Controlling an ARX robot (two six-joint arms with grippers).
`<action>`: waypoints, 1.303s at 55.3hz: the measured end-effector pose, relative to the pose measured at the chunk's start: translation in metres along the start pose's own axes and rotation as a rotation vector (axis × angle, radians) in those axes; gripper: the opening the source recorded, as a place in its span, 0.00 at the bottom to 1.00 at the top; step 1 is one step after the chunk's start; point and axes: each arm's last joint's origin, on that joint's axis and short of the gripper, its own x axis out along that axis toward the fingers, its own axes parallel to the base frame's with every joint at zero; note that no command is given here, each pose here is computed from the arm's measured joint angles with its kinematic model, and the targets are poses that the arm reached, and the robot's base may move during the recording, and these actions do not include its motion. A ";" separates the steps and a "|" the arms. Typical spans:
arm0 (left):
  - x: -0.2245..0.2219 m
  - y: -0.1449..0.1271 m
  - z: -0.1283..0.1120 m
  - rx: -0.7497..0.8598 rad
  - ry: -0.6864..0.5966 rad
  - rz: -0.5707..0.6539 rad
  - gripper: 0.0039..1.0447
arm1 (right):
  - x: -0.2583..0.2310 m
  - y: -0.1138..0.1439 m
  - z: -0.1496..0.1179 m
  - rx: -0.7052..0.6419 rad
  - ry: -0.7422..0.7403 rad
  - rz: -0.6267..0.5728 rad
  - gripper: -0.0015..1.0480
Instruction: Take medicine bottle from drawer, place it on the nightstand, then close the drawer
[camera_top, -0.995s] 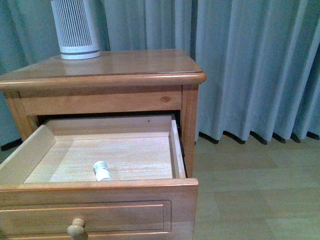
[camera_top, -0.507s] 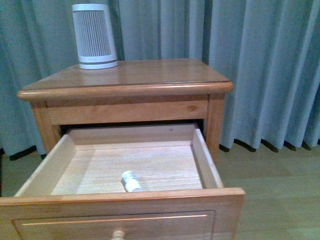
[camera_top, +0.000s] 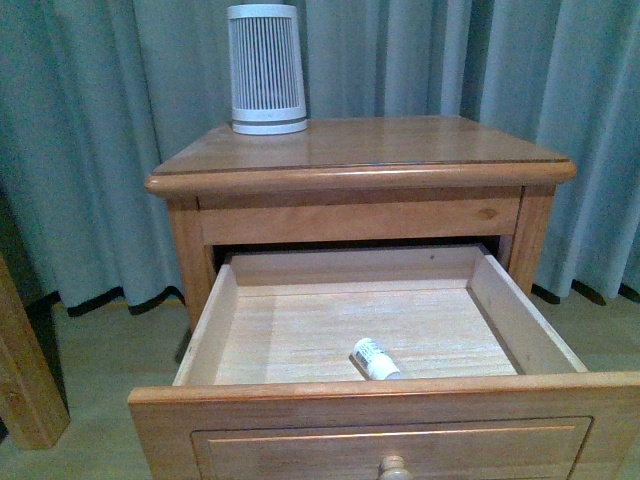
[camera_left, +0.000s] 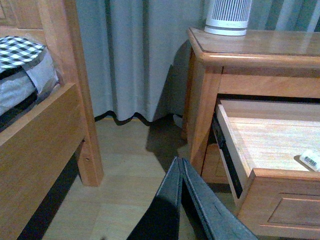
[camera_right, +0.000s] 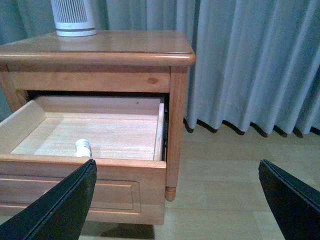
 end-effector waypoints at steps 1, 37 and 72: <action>-0.001 0.000 0.000 0.000 -0.004 0.000 0.03 | 0.000 0.000 0.000 0.000 0.000 0.000 0.93; -0.016 0.000 -0.003 0.002 0.000 0.000 0.03 | 0.153 0.043 0.175 0.176 0.261 0.224 0.93; -0.016 0.000 -0.003 0.002 0.000 0.000 0.03 | 0.324 0.169 0.043 -0.034 0.801 0.264 0.93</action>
